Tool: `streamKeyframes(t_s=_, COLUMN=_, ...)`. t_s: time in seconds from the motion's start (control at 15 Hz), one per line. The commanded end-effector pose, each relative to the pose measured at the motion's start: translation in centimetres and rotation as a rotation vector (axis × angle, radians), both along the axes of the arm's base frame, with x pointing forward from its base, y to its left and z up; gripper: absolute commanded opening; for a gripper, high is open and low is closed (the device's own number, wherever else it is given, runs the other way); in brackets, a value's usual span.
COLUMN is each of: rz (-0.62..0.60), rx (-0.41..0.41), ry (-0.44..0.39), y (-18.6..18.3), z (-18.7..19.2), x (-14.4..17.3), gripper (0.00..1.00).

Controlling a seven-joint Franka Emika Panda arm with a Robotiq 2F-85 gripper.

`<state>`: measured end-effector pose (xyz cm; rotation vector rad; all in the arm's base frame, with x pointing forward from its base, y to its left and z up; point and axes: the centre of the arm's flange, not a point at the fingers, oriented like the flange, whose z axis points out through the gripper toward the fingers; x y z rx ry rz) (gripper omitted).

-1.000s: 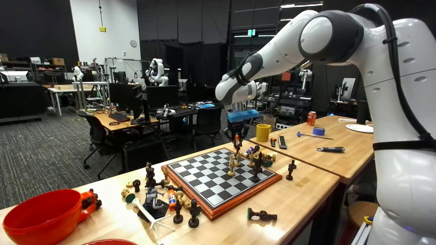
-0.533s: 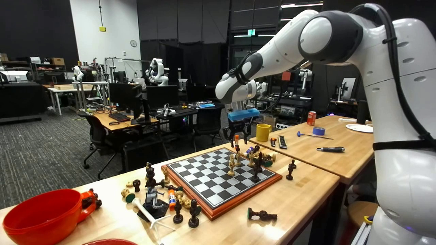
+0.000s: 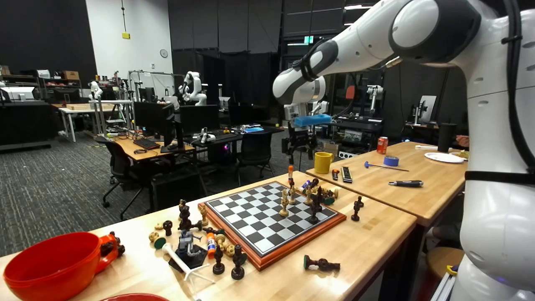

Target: Shift one chess piece to the board

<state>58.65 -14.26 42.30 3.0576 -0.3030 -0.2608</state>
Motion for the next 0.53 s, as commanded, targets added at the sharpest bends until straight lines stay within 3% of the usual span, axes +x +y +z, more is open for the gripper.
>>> streamKeyframes(t_s=0.0, rz=0.11, rx=0.028, ry=0.014, y=-1.3, z=4.3, x=-4.1, gripper=1.0)
streamKeyframes(t_s=0.07, rz=0.126, rx=0.025, ry=0.026, y=-1.7, z=5.3, x=-5.0, gripper=1.0)
streamKeyframes(t_s=0.13, rz=0.081, rx=0.022, ry=0.013, y=-1.2, z=3.5, x=-2.3, gripper=1.0)
streamKeyframes(t_s=0.47, rz=0.105, rx=0.032, ry=0.02, y=-1.8, z=4.9, x=-3.9, gripper=1.0)
